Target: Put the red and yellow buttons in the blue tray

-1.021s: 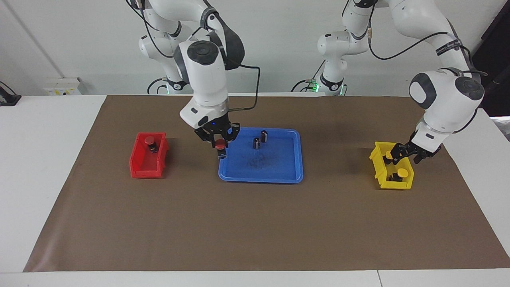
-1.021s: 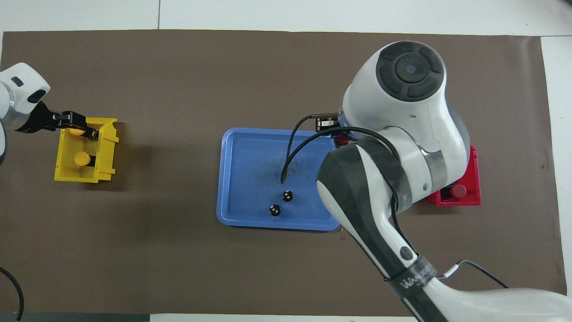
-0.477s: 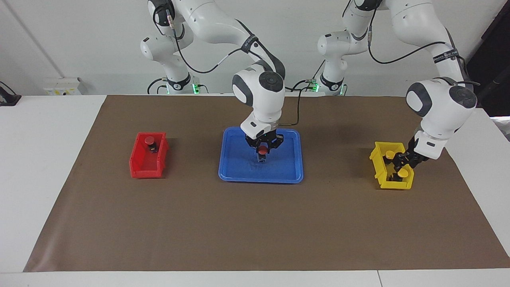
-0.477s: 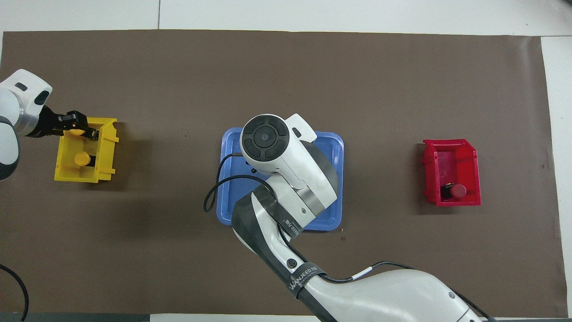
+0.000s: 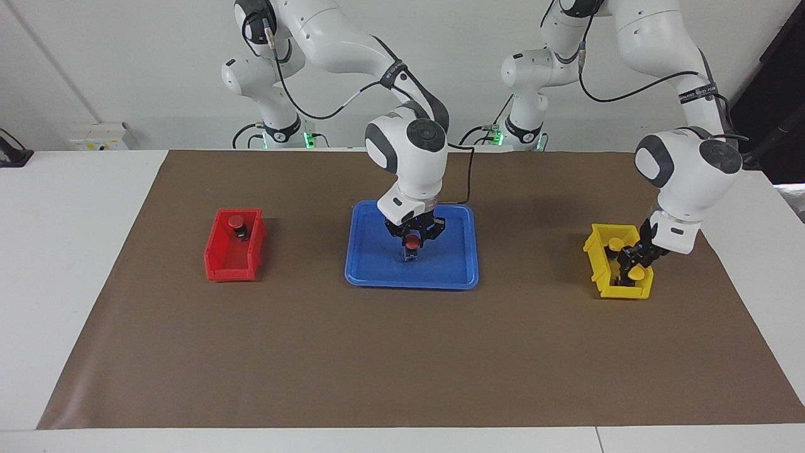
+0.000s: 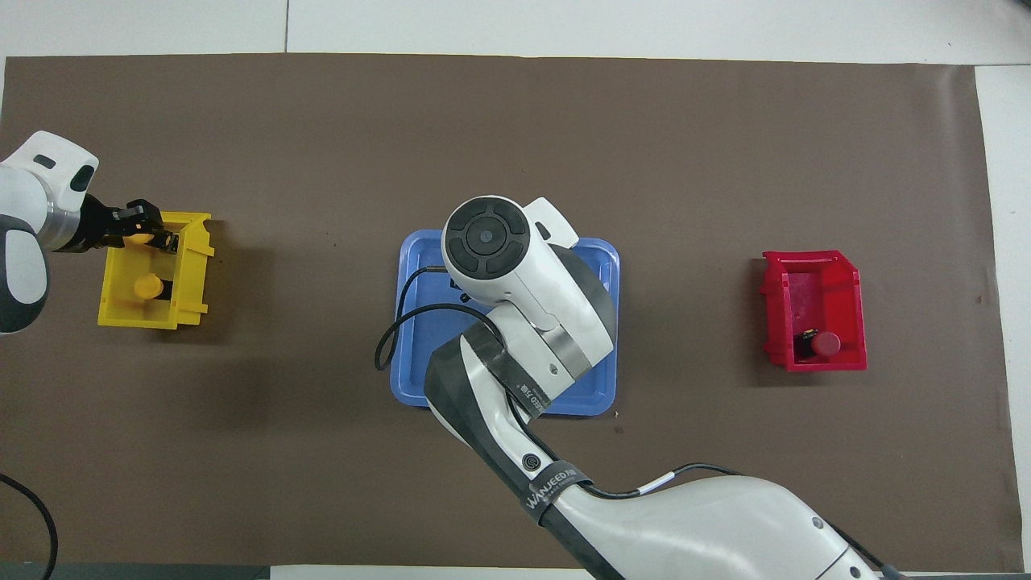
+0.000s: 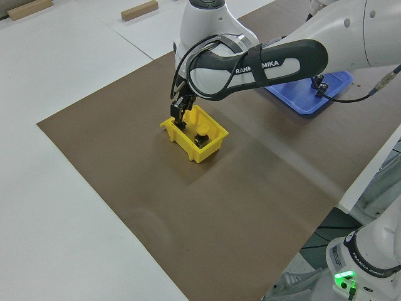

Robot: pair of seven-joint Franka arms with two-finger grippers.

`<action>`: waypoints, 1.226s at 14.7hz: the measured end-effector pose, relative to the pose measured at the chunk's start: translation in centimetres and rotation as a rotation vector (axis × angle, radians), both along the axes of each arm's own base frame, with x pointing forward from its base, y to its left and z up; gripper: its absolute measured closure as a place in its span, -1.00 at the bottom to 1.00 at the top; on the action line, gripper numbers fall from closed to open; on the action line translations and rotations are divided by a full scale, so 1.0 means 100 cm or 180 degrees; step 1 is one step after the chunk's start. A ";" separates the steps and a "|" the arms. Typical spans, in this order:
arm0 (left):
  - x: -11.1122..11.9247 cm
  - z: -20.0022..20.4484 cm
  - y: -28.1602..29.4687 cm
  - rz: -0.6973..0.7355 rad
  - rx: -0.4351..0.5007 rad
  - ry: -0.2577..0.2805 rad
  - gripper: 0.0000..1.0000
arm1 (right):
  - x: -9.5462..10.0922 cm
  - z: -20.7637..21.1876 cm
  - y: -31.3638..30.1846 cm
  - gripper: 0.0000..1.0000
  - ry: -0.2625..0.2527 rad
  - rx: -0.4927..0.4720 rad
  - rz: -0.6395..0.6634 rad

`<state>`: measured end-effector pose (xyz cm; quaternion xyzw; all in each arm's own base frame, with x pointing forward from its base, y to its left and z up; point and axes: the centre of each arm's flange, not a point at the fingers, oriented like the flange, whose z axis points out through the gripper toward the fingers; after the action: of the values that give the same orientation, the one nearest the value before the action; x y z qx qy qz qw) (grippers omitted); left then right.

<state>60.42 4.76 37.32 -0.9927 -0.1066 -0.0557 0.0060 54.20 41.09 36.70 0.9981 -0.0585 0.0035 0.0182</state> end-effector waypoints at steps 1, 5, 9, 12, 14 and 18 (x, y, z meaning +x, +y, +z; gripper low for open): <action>0.000 -0.002 0.000 0.0006 -0.0001 0.0003 -0.23 | -0.001 -0.003 -0.001 0.17 0.0013 -0.0011 -0.0001; 0.002 -0.007 0.000 0.0014 0.0001 -0.0032 -0.22 | -0.002 -0.011 -0.002 0.16 0.0004 -0.0005 -0.0010; 0.004 -0.008 0.002 0.0022 0.0005 -0.0080 -0.19 | 0.002 -0.013 -0.008 -0.50 -0.0028 0.0006 -0.0053; 0.004 -0.008 0.005 0.0036 0.0007 -0.0085 0.06 | 0.023 0.014 -0.033 -0.66 -0.0179 0.0054 -0.0132; 0.003 -0.009 0.005 -0.0005 0.0013 -0.0081 0.17 | 0.040 0.052 -0.081 -0.72 -0.0197 0.0023 0.0028; 0.008 0.007 0.008 -0.0146 0.0021 0.0023 0.17 | 0.048 0.115 -0.222 -0.79 0.0028 -0.0034 0.0258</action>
<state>61.20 5.52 37.99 -0.9951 -0.0835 -0.0526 0.0083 59.01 18.85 48.18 0.9996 -0.0179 0.0001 0.0237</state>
